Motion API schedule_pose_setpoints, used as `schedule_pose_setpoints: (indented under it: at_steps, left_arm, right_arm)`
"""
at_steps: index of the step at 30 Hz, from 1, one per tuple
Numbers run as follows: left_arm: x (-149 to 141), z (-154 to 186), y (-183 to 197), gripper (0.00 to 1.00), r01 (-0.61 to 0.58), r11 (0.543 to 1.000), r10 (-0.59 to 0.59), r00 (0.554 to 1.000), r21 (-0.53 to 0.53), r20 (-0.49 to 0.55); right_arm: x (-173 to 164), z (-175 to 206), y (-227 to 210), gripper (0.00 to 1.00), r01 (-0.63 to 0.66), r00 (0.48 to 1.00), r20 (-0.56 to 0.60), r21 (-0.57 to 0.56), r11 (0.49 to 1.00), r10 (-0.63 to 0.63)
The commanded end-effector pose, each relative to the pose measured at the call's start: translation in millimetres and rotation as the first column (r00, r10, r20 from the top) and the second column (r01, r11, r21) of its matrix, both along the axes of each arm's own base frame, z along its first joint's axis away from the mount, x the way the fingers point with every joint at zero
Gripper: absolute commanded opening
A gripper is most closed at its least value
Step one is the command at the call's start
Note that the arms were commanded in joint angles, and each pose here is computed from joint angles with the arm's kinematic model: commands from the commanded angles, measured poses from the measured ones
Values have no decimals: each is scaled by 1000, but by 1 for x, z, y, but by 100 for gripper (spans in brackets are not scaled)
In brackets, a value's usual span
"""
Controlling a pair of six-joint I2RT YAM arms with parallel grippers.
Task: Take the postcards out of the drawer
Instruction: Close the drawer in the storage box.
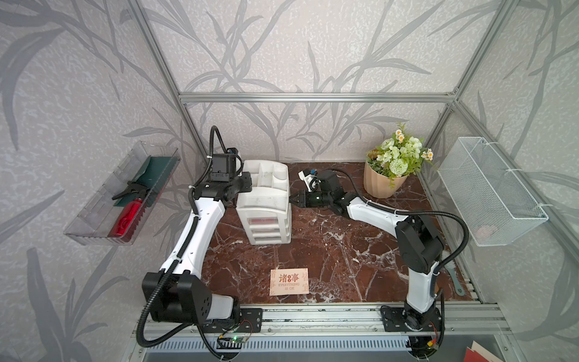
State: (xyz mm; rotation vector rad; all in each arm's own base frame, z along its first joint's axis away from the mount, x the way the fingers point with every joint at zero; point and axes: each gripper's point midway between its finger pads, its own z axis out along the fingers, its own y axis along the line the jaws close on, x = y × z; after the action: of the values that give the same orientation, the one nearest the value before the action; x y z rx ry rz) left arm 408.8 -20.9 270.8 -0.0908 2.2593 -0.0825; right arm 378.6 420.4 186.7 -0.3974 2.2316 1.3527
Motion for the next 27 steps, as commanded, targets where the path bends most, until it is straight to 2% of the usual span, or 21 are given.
schedule_pose_setpoints:
  at_steps: [1,12,20,27]
  left_arm:
    - [-8,-32,-20,4,65,997,-69,993,-47,-99]
    - [-13,-24,-15,6,45,999,-48,995,-28,-88]
    - [-9,-30,-11,7,27,1000,-27,996,-9,-87]
    - [-7,-39,-12,7,29,999,-31,993,-18,-110]
  right_arm:
    - [-11,1,16,27,-41,999,10,29,999,40]
    - [-3,6,-17,29,11,1000,8,61,998,-11]
    - [-6,-11,-34,30,39,999,-14,19,999,-38]
    - [-2,-21,-39,31,48,998,-49,52,998,-45]
